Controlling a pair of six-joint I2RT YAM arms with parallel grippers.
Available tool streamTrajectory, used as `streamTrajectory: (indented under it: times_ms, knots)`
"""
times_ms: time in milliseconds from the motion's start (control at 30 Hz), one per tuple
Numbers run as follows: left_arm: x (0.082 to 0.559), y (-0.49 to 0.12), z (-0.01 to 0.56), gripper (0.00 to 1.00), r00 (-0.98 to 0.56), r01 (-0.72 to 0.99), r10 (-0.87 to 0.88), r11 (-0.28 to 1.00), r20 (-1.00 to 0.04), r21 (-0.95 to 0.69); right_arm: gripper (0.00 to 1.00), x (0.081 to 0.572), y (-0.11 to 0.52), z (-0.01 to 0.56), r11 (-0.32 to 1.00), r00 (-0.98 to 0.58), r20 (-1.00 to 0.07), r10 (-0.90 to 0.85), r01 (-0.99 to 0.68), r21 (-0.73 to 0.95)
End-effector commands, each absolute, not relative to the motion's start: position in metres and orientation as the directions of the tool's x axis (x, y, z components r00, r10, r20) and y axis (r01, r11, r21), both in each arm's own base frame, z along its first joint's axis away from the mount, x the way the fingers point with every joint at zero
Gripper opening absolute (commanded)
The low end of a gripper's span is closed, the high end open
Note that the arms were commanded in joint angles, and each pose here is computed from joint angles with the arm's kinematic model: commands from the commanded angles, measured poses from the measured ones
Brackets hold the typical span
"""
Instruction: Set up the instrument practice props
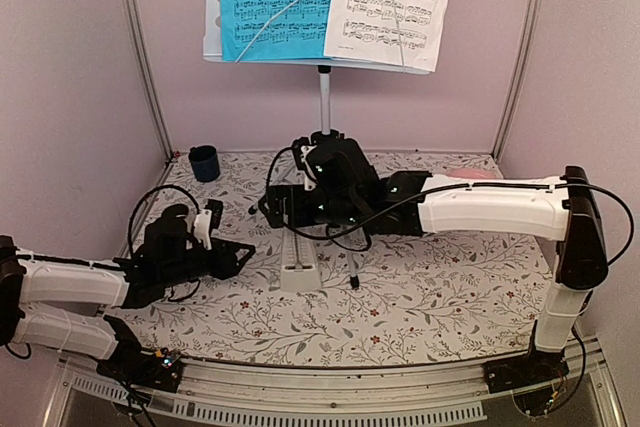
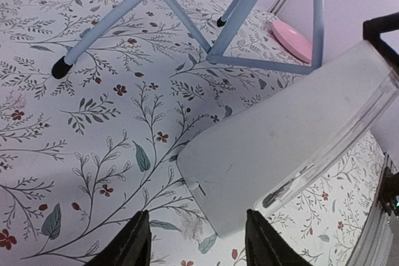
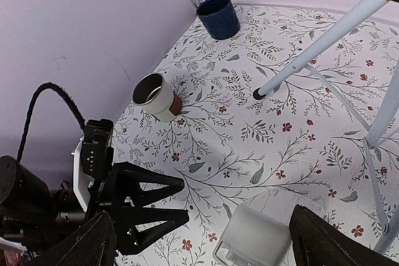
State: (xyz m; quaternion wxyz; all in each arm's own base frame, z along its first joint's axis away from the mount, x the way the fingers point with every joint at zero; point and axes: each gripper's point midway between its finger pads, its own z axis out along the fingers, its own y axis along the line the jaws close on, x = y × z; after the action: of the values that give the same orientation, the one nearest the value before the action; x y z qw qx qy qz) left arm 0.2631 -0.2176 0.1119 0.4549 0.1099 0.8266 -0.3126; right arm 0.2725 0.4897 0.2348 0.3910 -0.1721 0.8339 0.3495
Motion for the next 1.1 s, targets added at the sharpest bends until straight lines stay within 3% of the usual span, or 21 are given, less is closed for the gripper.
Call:
streamTrajectory:
  times_ms: [0,367,600,833,1067]
  knots:
    - [0.272,-0.203,0.117,0.54,-0.540,0.417,-0.141,0.812,-0.829,-0.410,1.00,0.286,0.478,0.189,0.852,-0.686,-0.727,-0.002,-0.382,0.358]
    - [0.275,-0.195,0.125,0.57,-0.501,0.413,-0.156,0.821,-0.851,-0.394,0.88,0.289,0.474,0.145,0.928,-0.681,-0.731,0.032,-0.252,0.275]
    - [0.273,-0.194,0.115,0.60,-0.512,0.416,-0.126,0.829,-0.850,-0.374,0.71,0.296,0.472,0.136,0.945,-0.663,-0.748,0.027,-0.227,0.236]
    - [0.263,-0.201,0.110,0.63,-0.497,0.497,-0.062,0.798,-0.866,-0.342,0.56,0.287,0.470,0.154,0.911,-0.617,-0.784,-0.070,-0.360,0.202]
    - [0.234,-0.219,0.098,0.64,-0.468,0.660,0.041,0.680,-0.883,-0.318,0.44,0.275,0.470,0.176,0.824,-0.540,-0.826,-0.160,-0.534,0.190]
